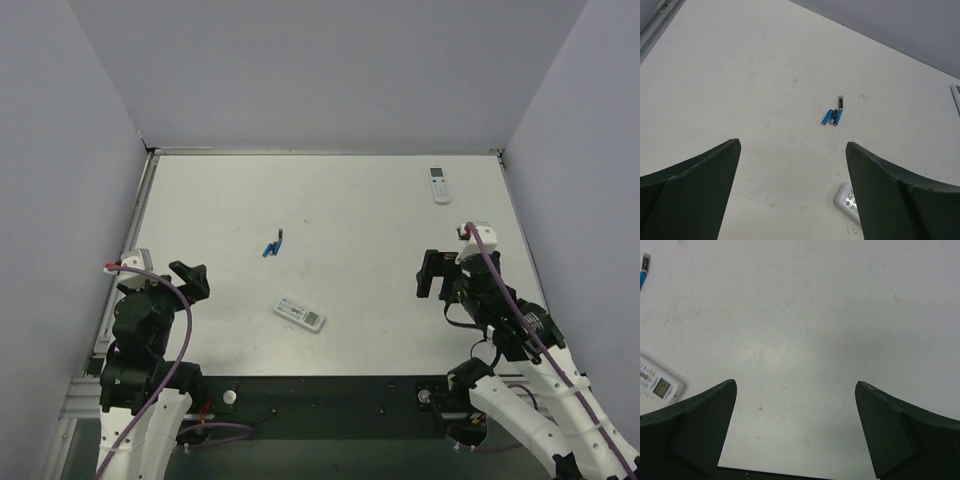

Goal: Load the batteries into the remote control
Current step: Pick up the remote control from the center of the board.

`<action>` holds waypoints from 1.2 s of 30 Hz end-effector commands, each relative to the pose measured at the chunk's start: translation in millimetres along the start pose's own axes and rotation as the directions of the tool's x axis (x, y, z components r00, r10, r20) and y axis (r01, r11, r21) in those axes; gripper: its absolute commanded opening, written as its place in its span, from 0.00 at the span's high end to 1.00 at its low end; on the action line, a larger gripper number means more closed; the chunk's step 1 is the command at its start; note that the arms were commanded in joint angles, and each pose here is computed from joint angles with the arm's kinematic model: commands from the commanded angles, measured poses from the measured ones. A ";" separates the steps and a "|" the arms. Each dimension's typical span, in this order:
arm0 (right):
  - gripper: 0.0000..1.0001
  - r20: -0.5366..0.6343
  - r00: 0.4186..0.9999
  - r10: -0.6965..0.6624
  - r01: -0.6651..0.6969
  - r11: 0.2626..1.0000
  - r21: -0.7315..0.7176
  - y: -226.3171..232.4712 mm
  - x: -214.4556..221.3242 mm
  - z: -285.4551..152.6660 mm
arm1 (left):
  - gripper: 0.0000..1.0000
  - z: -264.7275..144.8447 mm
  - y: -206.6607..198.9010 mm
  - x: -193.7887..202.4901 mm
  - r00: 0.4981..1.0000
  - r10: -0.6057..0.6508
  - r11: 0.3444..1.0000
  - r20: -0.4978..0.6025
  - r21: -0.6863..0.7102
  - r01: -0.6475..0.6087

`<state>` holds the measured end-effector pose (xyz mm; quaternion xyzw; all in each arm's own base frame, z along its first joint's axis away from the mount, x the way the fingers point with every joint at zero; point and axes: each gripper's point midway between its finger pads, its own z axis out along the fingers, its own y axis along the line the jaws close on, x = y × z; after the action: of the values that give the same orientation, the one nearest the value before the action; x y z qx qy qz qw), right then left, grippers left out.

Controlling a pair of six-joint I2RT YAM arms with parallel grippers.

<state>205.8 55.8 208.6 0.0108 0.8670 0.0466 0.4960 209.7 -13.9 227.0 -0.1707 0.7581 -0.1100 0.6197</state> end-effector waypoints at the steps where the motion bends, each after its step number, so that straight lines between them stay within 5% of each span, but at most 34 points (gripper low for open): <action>1: 0.00 -0.189 0.982 -0.021 -0.005 0.991 -0.135 37.6 23.9 11.5 | 0.03 -4.9 -3.5 -16.4 0.999 -0.019 1.000 0.049 0.004 0.019; 9: 0.04 -0.408 0.852 -0.329 0.244 0.938 -0.247 95.5 80.2 39.3 | 0.03 -9.6 -4.8 -18.8 0.997 -0.027 1.000 0.068 0.019 0.025; 17: 0.05 -0.364 0.680 -0.636 0.454 0.756 -0.471 172.7 116.9 49.1 | 0.03 -10.9 -8.2 -16.5 0.998 -0.031 0.999 0.058 0.038 0.029; 27: 0.12 -0.367 0.548 -0.752 0.463 0.638 -0.615 231.5 164.9 67.3 | 0.03 -8.4 -10.1 -13.6 0.999 -0.024 0.999 0.039 0.045 0.022; 36: 0.18 -0.371 0.503 -0.781 0.451 0.603 -0.657 252.0 193.5 77.9 | 0.03 -5.3 -11.6 -9.7 1.000 -0.017 0.998 0.019 0.053 0.016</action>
<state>168.4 307.7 22.9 -0.4368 0.8870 0.0552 0.1394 205.1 -17.4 226.9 -0.1684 0.7577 -0.1213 0.6187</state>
